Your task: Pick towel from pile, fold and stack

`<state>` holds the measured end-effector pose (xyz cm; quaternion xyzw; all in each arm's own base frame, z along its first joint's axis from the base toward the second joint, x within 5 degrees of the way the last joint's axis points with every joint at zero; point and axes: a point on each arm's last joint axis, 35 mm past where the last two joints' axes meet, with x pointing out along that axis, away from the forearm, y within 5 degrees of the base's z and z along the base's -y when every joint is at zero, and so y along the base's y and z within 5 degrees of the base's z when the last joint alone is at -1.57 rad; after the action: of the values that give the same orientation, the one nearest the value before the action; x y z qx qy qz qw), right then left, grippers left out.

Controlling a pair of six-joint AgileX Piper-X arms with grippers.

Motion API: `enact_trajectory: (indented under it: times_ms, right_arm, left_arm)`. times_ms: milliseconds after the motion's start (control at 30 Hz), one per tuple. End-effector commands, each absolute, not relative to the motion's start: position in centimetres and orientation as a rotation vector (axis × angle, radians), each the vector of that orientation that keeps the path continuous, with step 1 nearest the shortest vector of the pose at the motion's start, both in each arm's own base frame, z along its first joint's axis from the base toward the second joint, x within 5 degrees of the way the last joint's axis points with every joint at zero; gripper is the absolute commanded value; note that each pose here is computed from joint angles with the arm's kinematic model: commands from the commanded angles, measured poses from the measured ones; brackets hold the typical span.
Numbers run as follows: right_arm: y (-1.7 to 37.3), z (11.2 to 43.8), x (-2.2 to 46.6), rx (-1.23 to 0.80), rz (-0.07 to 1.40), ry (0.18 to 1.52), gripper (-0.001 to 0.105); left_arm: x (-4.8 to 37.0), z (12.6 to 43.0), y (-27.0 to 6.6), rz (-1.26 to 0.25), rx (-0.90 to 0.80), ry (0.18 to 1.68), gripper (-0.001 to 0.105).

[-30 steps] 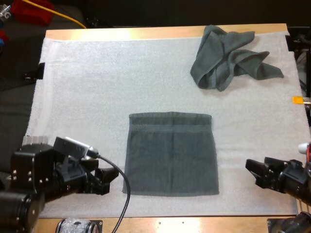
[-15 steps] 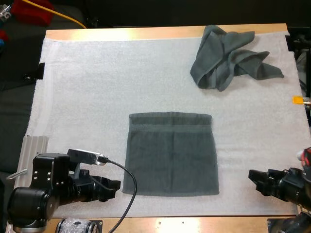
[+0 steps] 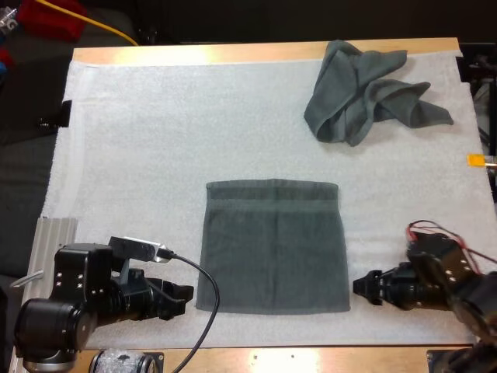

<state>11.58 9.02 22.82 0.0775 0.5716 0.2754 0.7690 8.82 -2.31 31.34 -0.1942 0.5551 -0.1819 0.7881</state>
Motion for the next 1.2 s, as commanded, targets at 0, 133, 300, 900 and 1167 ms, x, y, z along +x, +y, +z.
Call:
enact_trajectory:
  times_ms: [0,133,300,900,1167]
  right_arm:
    - [9.3,22.5,11.7,0.184,0.638,1.236,0.058]
    - [9.7,20.5,12.1,0.203,0.670,1.280,0.058]
    - [10.2,18.8,12.4,0.246,0.726,1.288,0.058]
    - [11.1,14.0,13.6,0.270,0.640,1.446,0.058]
    - [11.8,13.2,14.3,0.364,0.645,1.477,0.058]
  left_arm:
    - [9.0,31.4,-2.3,-0.387,-0.415,1.189,0.061]
    - [8.9,31.4,-2.4,-0.404,-0.425,1.189,0.061]
    - [8.9,31.5,-2.4,-0.410,-0.429,1.190,0.061]
    - [9.0,31.5,-2.4,-0.415,-0.431,1.188,0.061]
    - [9.0,31.5,-2.4,-0.415,-0.431,1.188,0.061]
